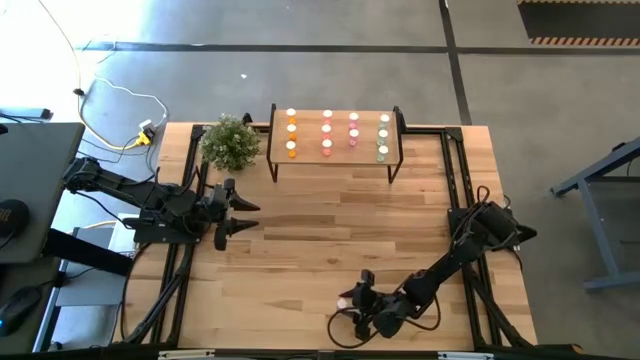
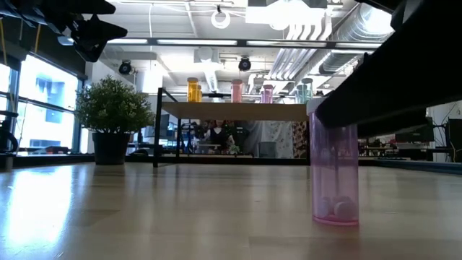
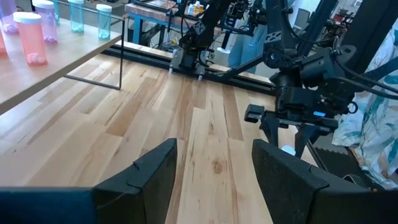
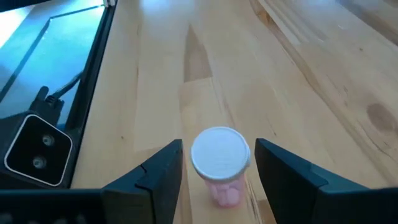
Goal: Pick and place medicine bottles onto shelf by color
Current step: Put the purple pill bottle aligned with the other purple pill bottles on the shelf
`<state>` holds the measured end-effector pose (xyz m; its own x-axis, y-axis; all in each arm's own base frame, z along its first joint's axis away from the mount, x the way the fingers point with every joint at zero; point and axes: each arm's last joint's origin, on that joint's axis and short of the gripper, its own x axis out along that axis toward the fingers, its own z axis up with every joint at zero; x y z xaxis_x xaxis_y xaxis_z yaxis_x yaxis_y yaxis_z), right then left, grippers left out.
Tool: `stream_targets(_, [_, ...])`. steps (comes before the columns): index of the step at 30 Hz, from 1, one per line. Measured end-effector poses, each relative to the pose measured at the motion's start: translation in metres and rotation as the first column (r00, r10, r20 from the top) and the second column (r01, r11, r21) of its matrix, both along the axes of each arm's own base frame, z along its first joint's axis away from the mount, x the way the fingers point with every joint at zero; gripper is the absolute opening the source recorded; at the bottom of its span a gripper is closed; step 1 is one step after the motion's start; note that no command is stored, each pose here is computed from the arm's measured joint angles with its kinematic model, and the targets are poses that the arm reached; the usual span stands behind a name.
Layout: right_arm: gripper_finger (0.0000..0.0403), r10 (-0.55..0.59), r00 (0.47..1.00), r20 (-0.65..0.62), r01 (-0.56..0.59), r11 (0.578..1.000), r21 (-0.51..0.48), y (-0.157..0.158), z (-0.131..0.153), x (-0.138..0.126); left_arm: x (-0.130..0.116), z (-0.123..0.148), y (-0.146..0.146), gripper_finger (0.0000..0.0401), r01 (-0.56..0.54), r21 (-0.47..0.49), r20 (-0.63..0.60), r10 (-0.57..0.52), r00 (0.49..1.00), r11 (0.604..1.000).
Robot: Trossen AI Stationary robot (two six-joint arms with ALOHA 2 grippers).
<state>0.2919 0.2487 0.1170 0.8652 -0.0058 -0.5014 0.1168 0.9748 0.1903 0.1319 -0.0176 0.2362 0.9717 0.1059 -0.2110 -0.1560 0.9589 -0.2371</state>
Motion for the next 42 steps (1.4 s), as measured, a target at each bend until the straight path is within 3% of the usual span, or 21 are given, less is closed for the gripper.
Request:
stream_targets(12, [0.0129, -0.004, 1.000, -0.001, 0.004, 1.000, 0.007, 0.000, 0.000, 0.000, 0.000, 0.000, 0.000, 0.0200, 0.000, 0.000, 0.001, 0.000, 1.000, 1.000])
stream_targets(22, [0.0123, 0.009, 1.000, 0.027, -0.009, 1.000, -0.002, -0.001, 0.014, -0.001, 0.000, 0.000, 0.000, 0.0200, 0.000, 0.000, 0.001, 0.000, 1.000, 1.000])
stream_targets(34, [0.0122, -0.056, 0.995, 0.082, 0.067, 0.989, -0.131, -0.034, 0.075, -0.003, 0.000, 0.000, 0.000, 0.0200, 0.000, 0.000, 0.002, 0.000, 1.000, 1.000])
stream_targets(42, [0.0122, -0.169, 0.980, 0.104, 0.186, 0.964, -0.189, -0.084, 0.129, -0.013, 0.000, 0.000, 0.000, 0.0200, 0.001, -0.001, 0.002, -0.001, 1.000, 1.000])
